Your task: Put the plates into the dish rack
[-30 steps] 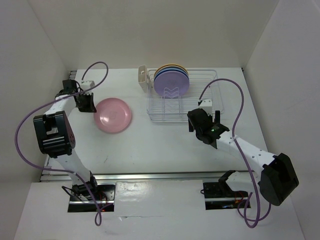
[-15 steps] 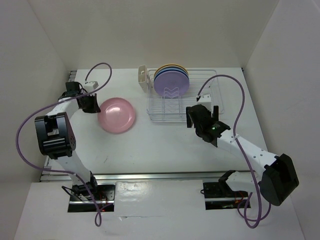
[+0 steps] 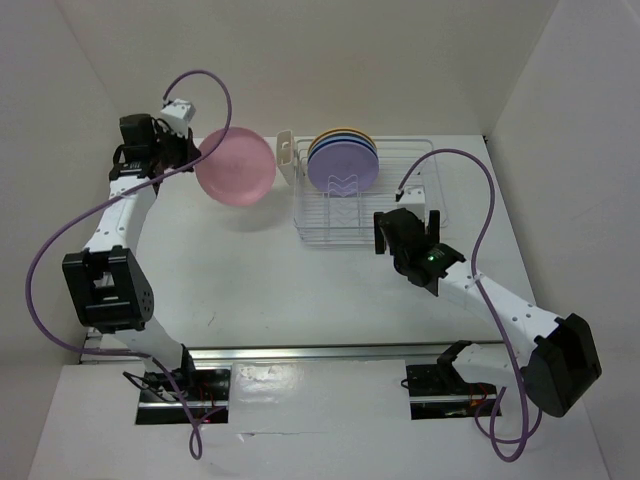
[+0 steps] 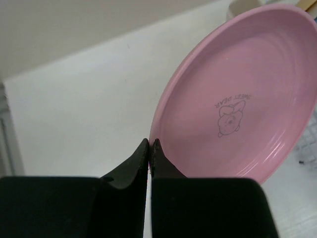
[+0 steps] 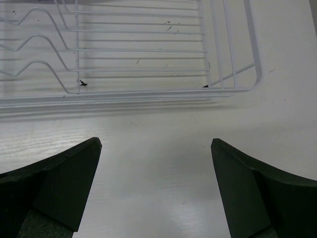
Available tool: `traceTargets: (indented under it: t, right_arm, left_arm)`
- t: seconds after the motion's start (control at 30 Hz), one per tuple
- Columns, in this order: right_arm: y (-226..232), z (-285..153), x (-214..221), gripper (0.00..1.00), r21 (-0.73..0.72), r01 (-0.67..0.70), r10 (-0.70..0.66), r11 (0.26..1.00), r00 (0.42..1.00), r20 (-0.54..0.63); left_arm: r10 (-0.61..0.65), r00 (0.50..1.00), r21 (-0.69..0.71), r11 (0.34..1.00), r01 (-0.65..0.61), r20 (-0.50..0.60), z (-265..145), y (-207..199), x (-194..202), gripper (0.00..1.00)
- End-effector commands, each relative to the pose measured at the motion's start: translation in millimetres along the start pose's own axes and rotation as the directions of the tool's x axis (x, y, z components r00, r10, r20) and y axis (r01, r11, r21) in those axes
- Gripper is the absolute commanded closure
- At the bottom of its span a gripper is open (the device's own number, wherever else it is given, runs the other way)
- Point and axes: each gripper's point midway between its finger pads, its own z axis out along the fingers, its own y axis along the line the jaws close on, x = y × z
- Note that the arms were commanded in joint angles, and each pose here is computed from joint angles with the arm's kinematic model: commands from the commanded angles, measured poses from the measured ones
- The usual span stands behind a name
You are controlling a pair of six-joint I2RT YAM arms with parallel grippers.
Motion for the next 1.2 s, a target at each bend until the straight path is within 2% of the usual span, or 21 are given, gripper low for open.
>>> traceTargets:
  t: [0.0, 0.07, 0.1, 0.23, 0.27, 0.3, 0.33, 0.37, 0.4, 0.47, 0.5, 0.53, 0.57, 0.63, 0.67, 0.7, 0.73, 0.87, 0.9, 1.0, 1.17]
  right_arm:
    - [1.1, 1.6, -11.4, 0.00, 0.006, -0.030, 0.030, 1.000, 0.999, 0.024]
    - [1.1, 1.6, -11.4, 0.00, 0.006, -0.030, 0.030, 1.000, 0.999, 0.024]
    - [3.8, 0.4, -11.1, 0.00, -0.002, -0.025, 0.026, 1.000, 0.999, 0.025]
    - [5.7, -0.7, -12.4, 0.00, 0.016, -0.015, 0.014, 1.000, 0.999, 0.041]
    - [3.0, -2.3, -14.9, 0.00, 0.023, -0.012, 0.011, 1.000, 0.999, 0.051]
    - [0.3, -2.3, -15.6, 0.00, 0.036, -0.002, 0.000, 0.999, 0.999, 0.054]
    - [0.2, -2.3, -15.6, 0.00, 0.036, -0.002, 0.000, 0.999, 0.999, 0.054]
    - [-0.9, -3.2, -20.6, 0.00, 0.044, -0.010, 0.007, 0.999, 0.998, 0.065]
    - [0.6, -4.8, -17.8, 0.00, 0.040, 0.004, -0.006, 0.999, 0.998, 0.057]
    - [-3.0, -6.9, -15.3, 0.00, 0.051, -0.008, 0.005, 0.999, 0.999, 0.049]
    - [-3.3, -7.1, -13.5, 0.00, 0.053, -0.017, 0.014, 0.998, 0.999, 0.043]
    - [-4.2, -9.0, -15.8, 0.00, 0.050, -0.024, 0.021, 0.998, 0.998, 0.051]
    - [-4.9, -9.3, -13.2, 0.00, 0.053, -0.027, 0.025, 0.998, 0.999, 0.042]
    - [-6.6, -11.1, -13.3, 0.00, 0.053, -0.027, 0.025, 0.998, 0.999, 0.042]
    - [-6.2, -11.1, -13.3, 0.00, 0.053, -0.036, 0.034, 0.998, 0.999, 0.042]
    - [-6.2, -11.1, -13.3, 0.00, 0.053, -0.036, 0.034, 0.998, 0.999, 0.042]
    - [-6.2, -11.1, -13.3, 0.00, 0.053, -0.036, 0.034, 0.998, 0.999, 0.042]
    - [-4.8, -8.9, -11.6, 0.00, 0.058, -0.022, 0.021, 0.998, 0.999, 0.028]
    - [-4.8, -8.9, -11.6, 0.00, 0.058, -0.022, 0.020, 0.998, 0.999, 0.028]
    - [-3.7, -10.8, -5.3, 0.00, 0.062, -0.022, 0.022, 0.998, 1.000, 0.000]
    - [-9.1, -14.8, 5.4, 0.00, 0.080, -0.038, 0.041, 0.996, 0.998, -0.037]
  left_arm:
    - [0.159, 0.951, -0.030, 0.987, -0.157, 0.265, -38.7, -18.2, -103.2, 1.00]
    - [0.215, 0.917, -0.057, 0.976, -0.208, 0.335, -44.8, -35.2, -128.9, 1.00]
    - [0.261, 0.878, -0.082, 0.965, -0.249, 0.402, -50.5, -43.5, -150.8, 1.00]
    - [0.382, 0.770, -0.184, 0.924, -0.337, 0.511, -49.2, -108.2, -197.5, 1.00]
    - [0.426, 0.737, -0.219, 0.904, -0.367, 0.525, -47.8, -117.6, -201.8, 1.00]
    - [0.456, 0.676, -0.273, 0.889, -0.366, 0.579, -52.1, -126.8, -211.4, 1.00]
    - [0.469, 0.654, -0.317, 0.883, -0.346, 0.594, -52.2, -141.8, -214.2, 1.00]
    - [0.534, 0.608, -0.374, 0.846, -0.381, 0.588, -53.8, -147.5, -216.2, 1.00]
    - [0.562, 0.596, -0.395, 0.827, -0.400, 0.573, -45.0, -154.3, -207.7, 1.00]
    - [0.619, 0.518, -0.484, 0.785, -0.386, 0.590, -51.7, -170.2, -216.6, 1.00]
    - [0.645, 0.502, -0.503, 0.764, -0.404, 0.576, -47.9, -174.6, -206.3, 1.00]
    - [0.666, 0.468, -0.521, 0.746, -0.416, 0.580, -45.8, -187.6, -202.8, 1.00]
    - [0.710, 0.411, -0.608, 0.703, -0.369, 0.572, -55.0, -184.2, -209.1, 1.00]
    - [0.751, 0.375, -0.648, 0.659, -0.381, 0.543, -48.4, -198.3, -195.3, 1.00]
    - [0.787, 0.363, -0.700, 0.613, -0.365, 0.499, -50.3, -195.5, -192.6, 1.00]
    - [0.794, 0.339, -0.731, 0.602, -0.321, 0.505, -50.3, -197.8, -190.7, 1.00]
    - [0.801, 0.343, -0.736, 0.592, -0.330, 0.491, -44.9, -201.6, -186.1, 1.00]
    - [0.785, 0.328, -0.705, 0.618, -0.348, 0.525, -29.6, -225.2, -178.4, 1.00]
    - [0.778, 0.304, -0.698, 0.628, -0.344, 0.551, -31.0, -236.7, -184.7, 1.00]
    - [0.779, 0.273, -0.666, 0.625, -0.407, 0.564, -11.0, -255.5, -177.1, 1.00]
    - [0.782, 0.247, -0.656, 0.617, -0.434, 0.572, 1.3, -268.5, -175.7, 1.00]
